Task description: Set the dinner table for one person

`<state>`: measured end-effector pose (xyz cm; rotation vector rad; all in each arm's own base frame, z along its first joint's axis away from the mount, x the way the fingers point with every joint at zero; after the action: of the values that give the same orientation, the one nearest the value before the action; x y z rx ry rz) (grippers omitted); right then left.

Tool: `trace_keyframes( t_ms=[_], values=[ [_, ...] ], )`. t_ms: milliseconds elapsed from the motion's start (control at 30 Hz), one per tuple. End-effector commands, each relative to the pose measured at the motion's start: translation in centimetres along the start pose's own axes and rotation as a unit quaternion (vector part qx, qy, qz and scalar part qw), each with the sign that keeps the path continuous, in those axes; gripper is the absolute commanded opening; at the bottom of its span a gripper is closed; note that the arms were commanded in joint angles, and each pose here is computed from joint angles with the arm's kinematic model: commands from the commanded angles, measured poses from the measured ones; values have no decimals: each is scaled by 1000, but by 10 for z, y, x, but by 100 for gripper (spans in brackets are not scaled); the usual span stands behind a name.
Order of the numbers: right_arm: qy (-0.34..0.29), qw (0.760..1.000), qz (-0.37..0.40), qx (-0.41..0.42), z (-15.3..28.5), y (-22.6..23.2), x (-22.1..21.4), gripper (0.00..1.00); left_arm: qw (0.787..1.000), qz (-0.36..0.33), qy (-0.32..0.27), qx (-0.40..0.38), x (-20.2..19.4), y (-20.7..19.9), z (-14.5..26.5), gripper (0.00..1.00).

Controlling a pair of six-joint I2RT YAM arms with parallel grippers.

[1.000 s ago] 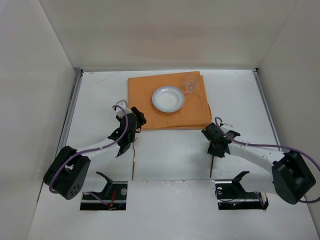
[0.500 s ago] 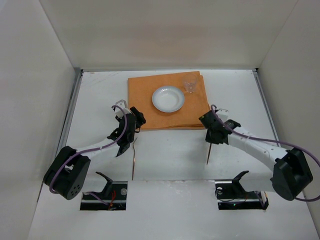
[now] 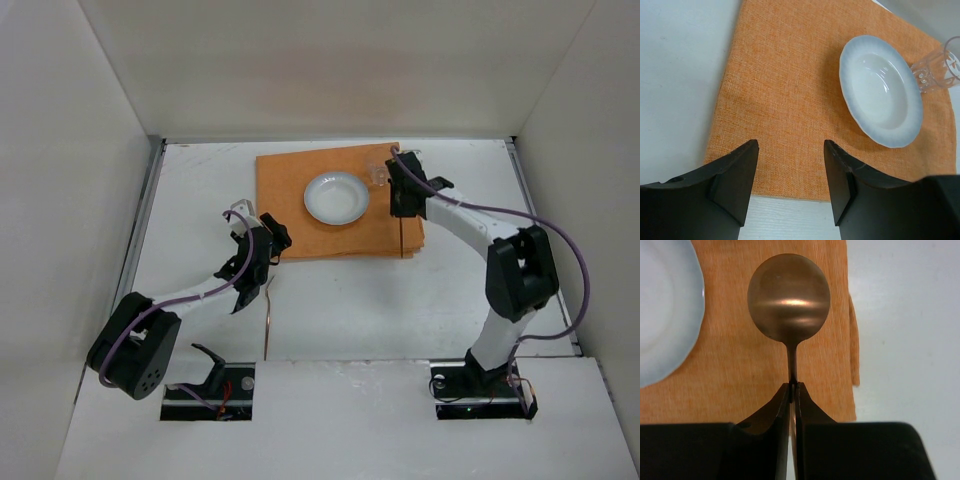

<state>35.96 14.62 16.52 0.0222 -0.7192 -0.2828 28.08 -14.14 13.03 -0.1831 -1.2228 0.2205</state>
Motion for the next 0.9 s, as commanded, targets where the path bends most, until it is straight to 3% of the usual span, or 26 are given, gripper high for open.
trace_keyframes(
  t_ms=[0, 600, 867],
  values=[
    [-33, 998, 29, 48, -9, 17, 42, 8, 1000, 14, -18, -8, 6, -3, 1, 52],
    [27, 995, 82, 48, -45, 22, 43, 8, 1000, 10, -16, -5, 5, -2, 0, 52],
    [55, 996, 69, 34, -62, 23, 30, 8, 1000, 8, -16, -5, 4, -2, -1, 52]
  ],
)
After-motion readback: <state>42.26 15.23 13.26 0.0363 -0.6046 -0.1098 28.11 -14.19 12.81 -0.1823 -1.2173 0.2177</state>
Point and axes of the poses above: each gripper's point midway between its finger pads, its own z axis back along the fingers, its own y axis along the line the jaws close on, x = y × z, the point moved 7 cm from there along z, back along the fingers, and after that the axes turned 15 degrees about -z, right-handed, at the moved point
